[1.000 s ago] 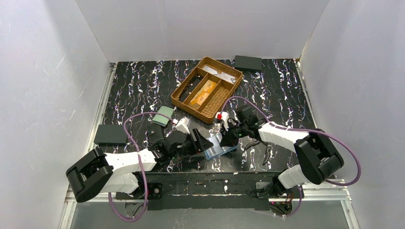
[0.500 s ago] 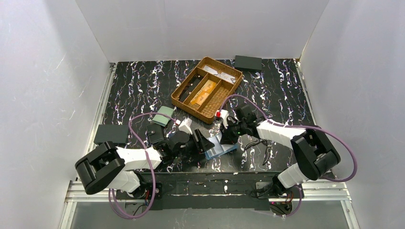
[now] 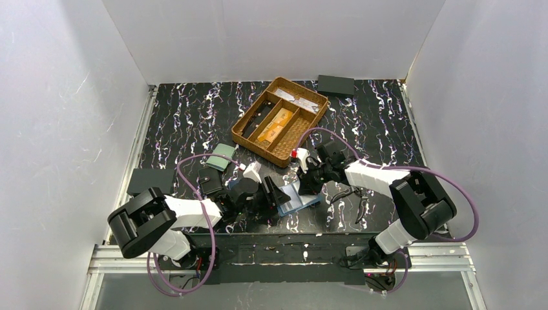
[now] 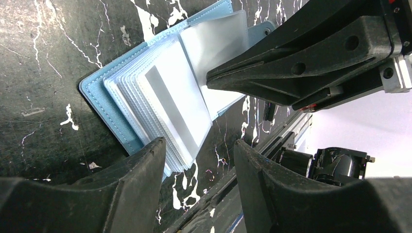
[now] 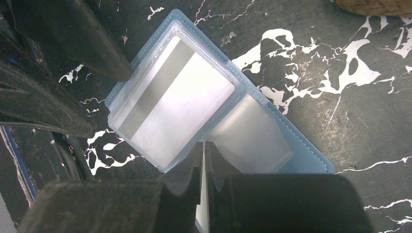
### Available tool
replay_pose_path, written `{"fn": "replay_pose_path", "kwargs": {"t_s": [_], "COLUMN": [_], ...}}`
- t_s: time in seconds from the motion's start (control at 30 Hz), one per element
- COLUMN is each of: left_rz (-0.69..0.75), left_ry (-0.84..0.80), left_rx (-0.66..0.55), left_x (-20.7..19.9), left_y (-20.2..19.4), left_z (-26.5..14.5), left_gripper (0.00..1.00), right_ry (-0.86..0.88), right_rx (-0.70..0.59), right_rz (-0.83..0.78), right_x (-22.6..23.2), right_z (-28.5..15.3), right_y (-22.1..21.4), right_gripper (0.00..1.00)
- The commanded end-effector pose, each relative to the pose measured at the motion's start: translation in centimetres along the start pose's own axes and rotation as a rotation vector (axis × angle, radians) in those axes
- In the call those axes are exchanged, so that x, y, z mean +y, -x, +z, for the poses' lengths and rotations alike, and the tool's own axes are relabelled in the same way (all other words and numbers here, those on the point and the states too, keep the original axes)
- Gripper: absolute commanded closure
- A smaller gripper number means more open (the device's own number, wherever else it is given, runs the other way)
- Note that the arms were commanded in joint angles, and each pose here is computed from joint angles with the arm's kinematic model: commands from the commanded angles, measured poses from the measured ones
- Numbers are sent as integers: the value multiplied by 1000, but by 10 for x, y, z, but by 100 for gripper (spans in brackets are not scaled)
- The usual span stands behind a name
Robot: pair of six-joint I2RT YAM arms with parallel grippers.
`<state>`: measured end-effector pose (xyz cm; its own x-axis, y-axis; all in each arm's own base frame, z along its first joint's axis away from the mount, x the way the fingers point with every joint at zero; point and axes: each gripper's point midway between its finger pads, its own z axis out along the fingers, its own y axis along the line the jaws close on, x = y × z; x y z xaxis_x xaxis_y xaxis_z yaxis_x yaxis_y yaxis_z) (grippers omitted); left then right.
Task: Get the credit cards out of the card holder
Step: Remove the credit card from the card holder.
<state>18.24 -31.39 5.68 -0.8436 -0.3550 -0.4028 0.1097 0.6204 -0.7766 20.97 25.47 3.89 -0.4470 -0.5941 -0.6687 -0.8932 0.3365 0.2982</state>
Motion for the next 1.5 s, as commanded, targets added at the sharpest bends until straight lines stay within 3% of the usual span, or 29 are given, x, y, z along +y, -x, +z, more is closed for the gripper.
{"fn": "replay_pose_path", "kwargs": {"t_s": [0.0, 0.63, 0.93, 1.47], "left_rz": [5, -3, -112, -189], "left_ry": [-28, -42, -3, -60], "left_rx": [-13, 2, 20, -12], "left_x": [-10, -13, -5, -23], "left_y": [4, 1, -5, 5], "left_z": [3, 9, 14, 15], "left_gripper": [49, 53, 63, 65], "right_ry": [-14, -3, -2, 26], "right_rx": [-12, 3, 4, -4], "right_rz": [-6, 4, 5, -42], "right_x": [-6, -6, -6, 1], "right_z": [-2, 0, 1, -6], "right_y": [13, 11, 11, 16], "right_gripper": [87, 88, 88, 86]}}
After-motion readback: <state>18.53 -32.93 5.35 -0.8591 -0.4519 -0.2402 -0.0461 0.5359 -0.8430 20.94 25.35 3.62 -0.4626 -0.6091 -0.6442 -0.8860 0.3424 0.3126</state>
